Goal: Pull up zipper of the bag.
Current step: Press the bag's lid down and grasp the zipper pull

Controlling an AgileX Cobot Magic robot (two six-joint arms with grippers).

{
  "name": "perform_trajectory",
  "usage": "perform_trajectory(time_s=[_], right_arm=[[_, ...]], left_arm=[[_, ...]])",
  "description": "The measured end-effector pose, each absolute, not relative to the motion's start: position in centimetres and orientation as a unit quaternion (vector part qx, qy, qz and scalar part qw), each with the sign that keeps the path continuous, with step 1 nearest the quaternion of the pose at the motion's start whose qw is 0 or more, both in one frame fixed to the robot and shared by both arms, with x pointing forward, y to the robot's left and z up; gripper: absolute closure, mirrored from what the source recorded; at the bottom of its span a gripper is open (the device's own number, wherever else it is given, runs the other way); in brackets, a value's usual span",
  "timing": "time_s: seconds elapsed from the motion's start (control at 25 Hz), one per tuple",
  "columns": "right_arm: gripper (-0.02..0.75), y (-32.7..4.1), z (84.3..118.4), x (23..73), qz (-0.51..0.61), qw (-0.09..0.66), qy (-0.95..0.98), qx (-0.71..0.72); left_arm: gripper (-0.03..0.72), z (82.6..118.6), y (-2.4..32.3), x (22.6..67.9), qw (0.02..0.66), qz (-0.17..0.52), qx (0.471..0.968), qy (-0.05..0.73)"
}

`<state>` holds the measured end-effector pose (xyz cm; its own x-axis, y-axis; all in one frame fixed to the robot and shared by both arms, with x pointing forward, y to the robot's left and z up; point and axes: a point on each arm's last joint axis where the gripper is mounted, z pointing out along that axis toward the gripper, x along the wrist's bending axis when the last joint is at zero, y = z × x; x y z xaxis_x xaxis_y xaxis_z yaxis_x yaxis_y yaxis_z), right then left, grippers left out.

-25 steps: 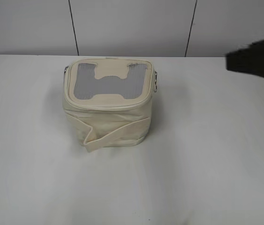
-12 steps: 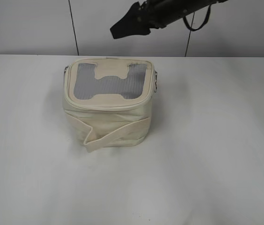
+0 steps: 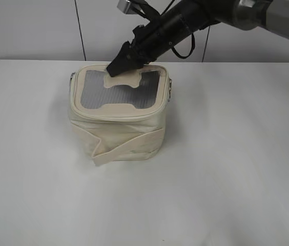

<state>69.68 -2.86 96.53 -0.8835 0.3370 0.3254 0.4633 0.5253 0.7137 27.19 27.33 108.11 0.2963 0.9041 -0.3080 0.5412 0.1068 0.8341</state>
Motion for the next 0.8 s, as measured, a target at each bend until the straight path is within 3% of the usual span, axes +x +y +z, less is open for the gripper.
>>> perform_trajectory(time_s=[0.08, 0.16, 0.32, 0.44, 0.64, 0.8], right_arm=[[0.575, -2.9, 96.6, 69.7, -0.429, 0.073, -0.871, -0.229], [0.678, -2.9, 96.7, 69.6, -0.427, 0.077, -0.872, -0.226], [0.682, -2.9, 96.7, 69.6, -0.426, 0.079, -0.872, -0.226], [0.682, -2.9, 96.7, 69.6, -0.427, 0.08, -0.872, -0.227], [0.682, -2.9, 96.7, 69.5, -0.425, 0.085, -0.872, -0.227], [0.682, -2.9, 96.7, 69.5, -0.425, 0.086, -0.872, -0.227]], left_arm=[[0.446, 108.8, 26.4, 29.0, 0.517, 0.173, 0.645, 0.535], [0.448, 109.3, 25.2, 31.2, 0.538, 0.169, 0.647, 0.513], [0.489, 109.6, 22.7, 35.5, 0.535, 0.184, 0.667, 0.485], [0.517, 109.1, 21.2, 39.3, 0.488, 0.196, 0.698, 0.487], [0.525, 109.3, 22.2, 45.0, 0.449, 0.218, 0.706, 0.503], [0.529, 107.1, 25.5, 49.6, 0.466, 0.116, 0.706, 0.52]])
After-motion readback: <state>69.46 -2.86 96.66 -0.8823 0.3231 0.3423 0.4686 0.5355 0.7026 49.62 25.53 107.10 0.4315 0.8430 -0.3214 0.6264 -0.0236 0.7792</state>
